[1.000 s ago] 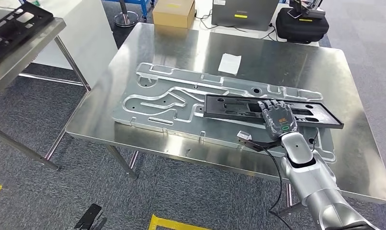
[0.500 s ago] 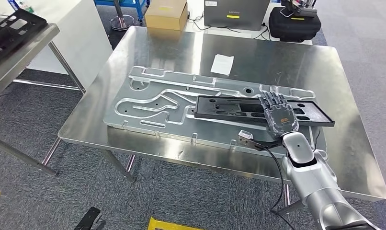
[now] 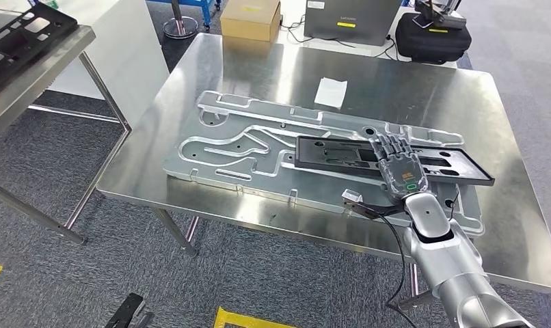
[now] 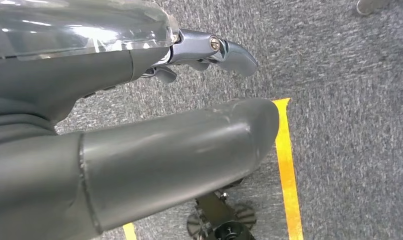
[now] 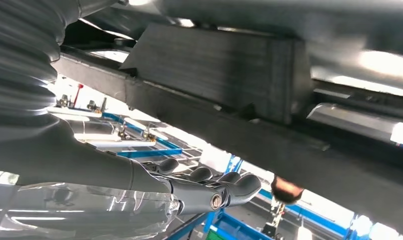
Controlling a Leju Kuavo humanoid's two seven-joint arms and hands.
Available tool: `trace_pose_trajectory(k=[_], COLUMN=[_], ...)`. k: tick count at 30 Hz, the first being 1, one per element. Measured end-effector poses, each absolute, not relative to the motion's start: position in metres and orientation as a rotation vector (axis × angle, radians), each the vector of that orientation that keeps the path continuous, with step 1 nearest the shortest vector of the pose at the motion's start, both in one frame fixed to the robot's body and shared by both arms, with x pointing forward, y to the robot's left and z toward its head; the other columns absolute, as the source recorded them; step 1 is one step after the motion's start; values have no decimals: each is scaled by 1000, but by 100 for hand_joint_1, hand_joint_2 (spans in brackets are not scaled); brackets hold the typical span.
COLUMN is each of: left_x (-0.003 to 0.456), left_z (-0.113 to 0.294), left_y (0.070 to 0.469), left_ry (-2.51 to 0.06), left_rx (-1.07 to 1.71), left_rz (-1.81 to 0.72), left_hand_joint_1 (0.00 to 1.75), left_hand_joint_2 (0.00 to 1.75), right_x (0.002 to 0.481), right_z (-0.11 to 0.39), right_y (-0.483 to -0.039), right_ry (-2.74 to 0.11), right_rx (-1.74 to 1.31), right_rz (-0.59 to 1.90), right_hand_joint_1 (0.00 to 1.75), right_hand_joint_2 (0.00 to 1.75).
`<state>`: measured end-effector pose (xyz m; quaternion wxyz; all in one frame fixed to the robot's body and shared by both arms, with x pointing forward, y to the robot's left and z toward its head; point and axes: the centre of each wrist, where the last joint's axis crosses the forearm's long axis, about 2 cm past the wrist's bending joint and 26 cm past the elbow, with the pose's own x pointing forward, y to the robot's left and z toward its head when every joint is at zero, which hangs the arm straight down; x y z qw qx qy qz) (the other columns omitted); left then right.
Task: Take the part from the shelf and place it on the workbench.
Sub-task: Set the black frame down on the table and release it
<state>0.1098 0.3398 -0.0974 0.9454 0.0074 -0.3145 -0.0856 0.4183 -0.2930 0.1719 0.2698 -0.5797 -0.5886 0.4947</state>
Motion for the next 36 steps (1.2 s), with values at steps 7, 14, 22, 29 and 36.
trace_pose_trajectory(k=[7, 14, 22, 29, 36], left_x=[109, 109, 111, 107, 97], left_z=[-98, -98, -97, -99, -101], left_y=[338, 338, 336, 334, 331], left_ry=[-638, -639, -643, -642, -638], left_rx=[13, 13, 12, 16, 17], left_rz=[-172, -165, -154, -140, -126], left_hand_joint_1=[0, 0, 0, 0, 0], left_hand_joint_2=[0, 0, 0, 0, 0], right_x=[419, 416, 407, 384, 348], right_z=[174, 171, 170, 175, 190], right_y=[-292, -290, -282, -263, -243], right_ry=[-1599, -1614, -1684, -1824, -1994], right_rx=[-1567, -1566, -1564, -1565, -1577], right_rz=[1328, 1325, 1294, 1187, 998], right_hand_joint_1=[0, 0, 0, 0, 0], right_hand_joint_2=[175, 87, 0, 0, 0])
